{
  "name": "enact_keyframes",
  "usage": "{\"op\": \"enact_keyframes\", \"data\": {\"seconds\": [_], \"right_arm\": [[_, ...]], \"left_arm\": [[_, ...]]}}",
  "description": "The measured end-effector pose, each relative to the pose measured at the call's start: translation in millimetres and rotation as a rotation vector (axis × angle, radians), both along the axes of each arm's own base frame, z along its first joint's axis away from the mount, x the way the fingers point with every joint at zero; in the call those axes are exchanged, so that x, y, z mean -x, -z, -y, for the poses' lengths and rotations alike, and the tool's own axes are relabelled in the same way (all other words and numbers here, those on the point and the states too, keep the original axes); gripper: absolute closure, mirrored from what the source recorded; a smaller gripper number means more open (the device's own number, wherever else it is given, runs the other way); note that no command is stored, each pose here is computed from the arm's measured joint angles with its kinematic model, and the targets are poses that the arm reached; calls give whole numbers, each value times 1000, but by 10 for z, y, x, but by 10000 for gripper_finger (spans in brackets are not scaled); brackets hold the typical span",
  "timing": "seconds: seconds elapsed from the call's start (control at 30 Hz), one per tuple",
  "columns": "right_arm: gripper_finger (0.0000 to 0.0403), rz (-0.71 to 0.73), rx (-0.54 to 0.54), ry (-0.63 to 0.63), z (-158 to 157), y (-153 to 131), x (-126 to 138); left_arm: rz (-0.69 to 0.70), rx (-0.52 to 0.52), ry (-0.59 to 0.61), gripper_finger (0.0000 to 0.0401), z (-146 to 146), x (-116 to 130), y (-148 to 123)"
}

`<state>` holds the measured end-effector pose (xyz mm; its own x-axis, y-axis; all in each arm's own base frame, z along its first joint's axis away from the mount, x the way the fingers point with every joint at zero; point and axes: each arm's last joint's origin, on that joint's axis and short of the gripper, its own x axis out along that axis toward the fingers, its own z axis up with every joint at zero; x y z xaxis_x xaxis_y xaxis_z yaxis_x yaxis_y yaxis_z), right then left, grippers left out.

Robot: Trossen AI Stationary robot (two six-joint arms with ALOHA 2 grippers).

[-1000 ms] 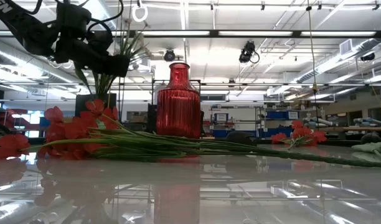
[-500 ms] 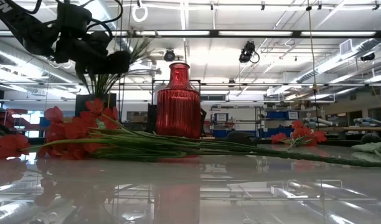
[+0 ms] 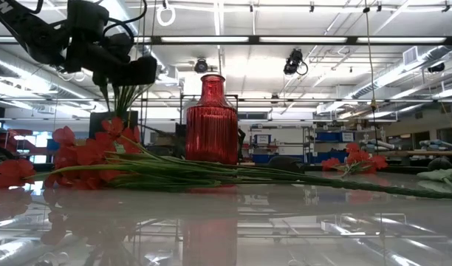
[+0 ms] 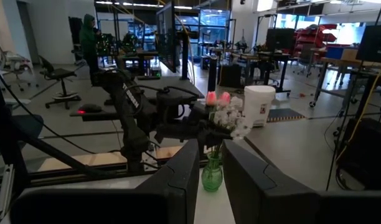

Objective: Sort flowers into vase by color
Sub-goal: Put the white flowers into the green flower vase

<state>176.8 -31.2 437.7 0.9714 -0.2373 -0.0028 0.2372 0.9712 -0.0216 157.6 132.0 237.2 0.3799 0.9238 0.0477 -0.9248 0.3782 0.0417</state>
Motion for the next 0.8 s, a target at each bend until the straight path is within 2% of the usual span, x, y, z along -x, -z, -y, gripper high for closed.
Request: {"op": "enact_keyframes", "data": {"seconds": [0.1, 0.27, 0.47, 0.6, 0.8], "right_arm": [[321, 0, 0, 0, 1, 0, 0], [321, 0, 0, 0, 0, 0, 0], [321, 0, 0, 0, 0, 1, 0], [321, 0, 0, 0, 0, 0, 0], [321, 0, 0, 0, 0, 0, 0]], "left_arm": [[-11, 1, 38, 309, 42, -37, 6], [-76, 16, 212, 306, 160, -162, 8], [-277, 183, 489, 290, 298, -348, 4], [-365, 262, 575, 286, 348, -472, -71], [-456, 390, 700, 286, 294, -808, -72]]}}
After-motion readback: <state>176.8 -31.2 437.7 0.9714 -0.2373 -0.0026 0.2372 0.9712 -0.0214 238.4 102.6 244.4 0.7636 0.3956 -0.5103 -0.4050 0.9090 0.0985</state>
